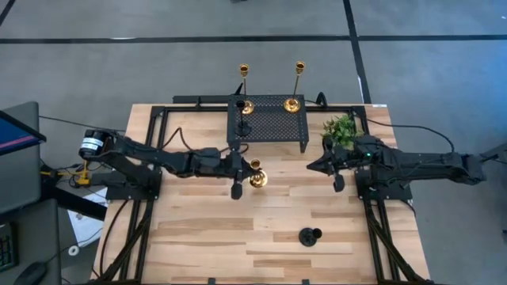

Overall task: Pick & Place candle stick holders
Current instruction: Put the gold candle holder on the shelf

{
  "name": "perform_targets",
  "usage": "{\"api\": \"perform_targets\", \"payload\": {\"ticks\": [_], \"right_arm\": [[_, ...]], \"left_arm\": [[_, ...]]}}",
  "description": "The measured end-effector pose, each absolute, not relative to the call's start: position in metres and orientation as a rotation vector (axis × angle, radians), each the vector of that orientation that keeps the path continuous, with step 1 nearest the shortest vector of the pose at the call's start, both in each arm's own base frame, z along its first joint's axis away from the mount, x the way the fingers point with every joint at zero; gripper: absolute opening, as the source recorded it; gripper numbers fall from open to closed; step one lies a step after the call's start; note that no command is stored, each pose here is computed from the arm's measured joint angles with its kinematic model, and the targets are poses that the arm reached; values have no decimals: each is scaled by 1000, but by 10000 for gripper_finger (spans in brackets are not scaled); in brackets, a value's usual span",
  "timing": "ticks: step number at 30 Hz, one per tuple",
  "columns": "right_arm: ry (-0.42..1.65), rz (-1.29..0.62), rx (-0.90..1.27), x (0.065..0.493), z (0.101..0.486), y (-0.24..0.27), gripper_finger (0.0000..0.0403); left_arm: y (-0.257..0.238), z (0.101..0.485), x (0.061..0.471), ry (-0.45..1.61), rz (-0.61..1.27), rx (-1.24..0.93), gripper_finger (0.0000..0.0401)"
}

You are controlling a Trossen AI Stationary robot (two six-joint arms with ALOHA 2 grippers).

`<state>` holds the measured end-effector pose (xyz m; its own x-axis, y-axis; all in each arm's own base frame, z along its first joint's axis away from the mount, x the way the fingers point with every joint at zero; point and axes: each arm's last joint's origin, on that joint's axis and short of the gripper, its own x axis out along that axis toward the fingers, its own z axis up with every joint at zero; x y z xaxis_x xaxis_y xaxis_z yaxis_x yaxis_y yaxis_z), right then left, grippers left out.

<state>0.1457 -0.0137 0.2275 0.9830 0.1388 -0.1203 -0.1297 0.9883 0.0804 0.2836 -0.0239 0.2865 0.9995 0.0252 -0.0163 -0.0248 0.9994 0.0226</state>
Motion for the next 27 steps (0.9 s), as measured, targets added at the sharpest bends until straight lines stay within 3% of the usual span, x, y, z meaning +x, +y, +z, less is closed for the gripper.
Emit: {"api": "perform_targets", "payload": {"ticks": [8,19,27], "right_arm": [[116,135,69,178,217,-19,9],[80,127,102,215,197,-24,139],[116,170,102,253,199,-20,174]], "left_arm": [[-20,295,286,-12,-30,17,15],[-20,299,286,-15,-28,20,15],[-20,296,288,-9,-28,21,15]]}}
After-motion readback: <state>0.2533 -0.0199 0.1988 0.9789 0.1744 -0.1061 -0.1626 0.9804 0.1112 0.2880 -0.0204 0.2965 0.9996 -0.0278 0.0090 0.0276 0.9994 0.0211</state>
